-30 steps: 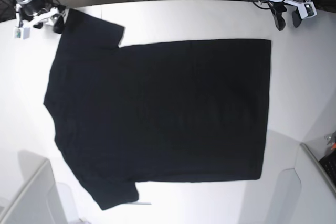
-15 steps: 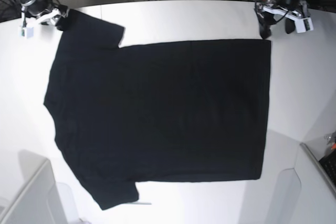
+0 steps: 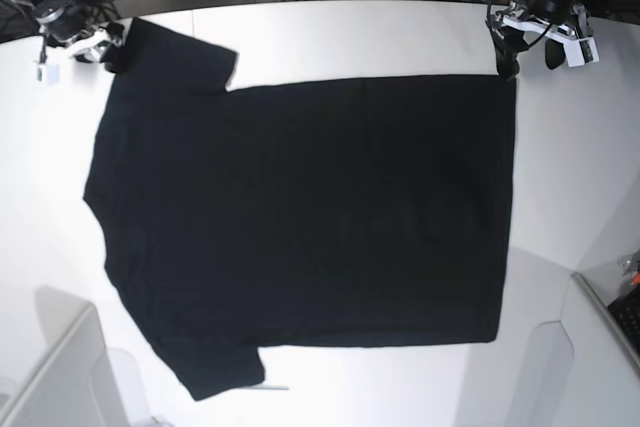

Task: Fold the T-shirt properly
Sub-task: 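Move both grippers down to the shoulder corners of the black T-shirt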

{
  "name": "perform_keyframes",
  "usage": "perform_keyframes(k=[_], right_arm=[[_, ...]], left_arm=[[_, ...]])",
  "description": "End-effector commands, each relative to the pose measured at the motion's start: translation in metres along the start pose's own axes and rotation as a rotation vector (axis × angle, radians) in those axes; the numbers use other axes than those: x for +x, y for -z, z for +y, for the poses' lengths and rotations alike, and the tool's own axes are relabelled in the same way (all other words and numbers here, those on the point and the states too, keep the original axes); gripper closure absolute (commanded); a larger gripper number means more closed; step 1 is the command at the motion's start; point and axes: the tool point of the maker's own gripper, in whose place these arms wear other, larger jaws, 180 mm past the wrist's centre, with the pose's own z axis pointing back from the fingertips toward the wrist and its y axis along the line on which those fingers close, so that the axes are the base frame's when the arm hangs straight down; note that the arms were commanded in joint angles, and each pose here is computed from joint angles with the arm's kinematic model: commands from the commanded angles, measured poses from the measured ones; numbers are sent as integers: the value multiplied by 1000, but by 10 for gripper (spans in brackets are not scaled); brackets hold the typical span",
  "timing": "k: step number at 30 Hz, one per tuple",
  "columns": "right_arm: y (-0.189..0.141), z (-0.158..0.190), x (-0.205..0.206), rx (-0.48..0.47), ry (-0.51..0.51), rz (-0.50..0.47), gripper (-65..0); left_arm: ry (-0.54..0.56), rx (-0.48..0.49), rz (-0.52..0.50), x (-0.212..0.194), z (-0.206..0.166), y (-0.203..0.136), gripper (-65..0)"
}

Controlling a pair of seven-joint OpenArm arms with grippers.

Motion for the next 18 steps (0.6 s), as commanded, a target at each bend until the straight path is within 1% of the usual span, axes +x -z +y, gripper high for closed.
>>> perform_keyframes(k=[1,5,9,18], right_arm=[[5,5,-26,2,-19,122,-434],[11,16,-32,34,-41,148,-434],[11,16,-34,33,-39,152,-432],[10,20,-47,41,-22,175,-432]], left_arm=[[11,-10,-22,6,-1,-3,-533],[11,-10,-22,6,-1,-3,-533],[11,-11,-23,7,-2,-3,-533],[-67,32,-6,-11,11,12,-533]])
